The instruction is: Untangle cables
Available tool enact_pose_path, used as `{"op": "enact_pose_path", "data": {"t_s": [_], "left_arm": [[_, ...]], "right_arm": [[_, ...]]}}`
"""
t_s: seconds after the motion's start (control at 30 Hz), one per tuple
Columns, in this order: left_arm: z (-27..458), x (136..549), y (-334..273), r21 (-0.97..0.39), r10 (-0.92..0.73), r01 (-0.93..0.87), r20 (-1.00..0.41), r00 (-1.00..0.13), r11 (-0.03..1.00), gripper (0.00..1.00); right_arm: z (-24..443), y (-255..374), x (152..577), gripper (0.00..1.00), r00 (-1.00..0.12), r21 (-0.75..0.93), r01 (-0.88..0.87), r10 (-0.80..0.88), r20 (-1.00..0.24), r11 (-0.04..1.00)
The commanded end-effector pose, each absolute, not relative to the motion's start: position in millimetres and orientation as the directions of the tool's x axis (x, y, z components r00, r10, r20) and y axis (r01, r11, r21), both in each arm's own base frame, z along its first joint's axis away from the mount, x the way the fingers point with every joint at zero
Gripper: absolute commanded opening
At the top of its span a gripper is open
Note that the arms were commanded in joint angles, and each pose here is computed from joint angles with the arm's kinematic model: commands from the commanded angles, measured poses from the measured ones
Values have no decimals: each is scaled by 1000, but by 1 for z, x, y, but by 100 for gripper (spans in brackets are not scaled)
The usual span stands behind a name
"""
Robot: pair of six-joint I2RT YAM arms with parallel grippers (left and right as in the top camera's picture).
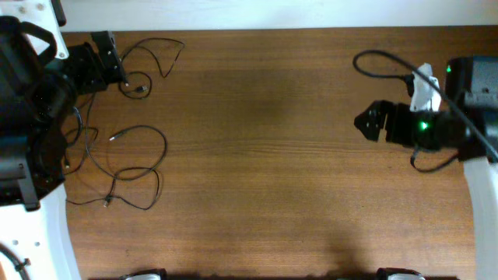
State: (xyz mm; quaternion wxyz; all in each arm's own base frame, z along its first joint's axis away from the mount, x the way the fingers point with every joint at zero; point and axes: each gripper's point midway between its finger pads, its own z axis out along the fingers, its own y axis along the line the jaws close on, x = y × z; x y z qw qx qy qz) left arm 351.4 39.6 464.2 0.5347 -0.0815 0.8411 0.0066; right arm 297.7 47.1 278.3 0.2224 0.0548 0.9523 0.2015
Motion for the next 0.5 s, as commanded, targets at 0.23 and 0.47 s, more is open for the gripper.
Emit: {"op": "enact_pose_path", "data": {"t_s": [0.23, 0.47], "left_arm": [[465, 351, 39, -77, -125, -130, -902, -414, 989, 99], [465, 351, 39, -77, -125, -131, -902, -414, 988, 99]], "right_arm": [[327, 39, 246, 99, -798, 305, -41, 153, -583, 951], [337, 36, 263, 99, -724, 275, -71, 140, -676, 959]]}}
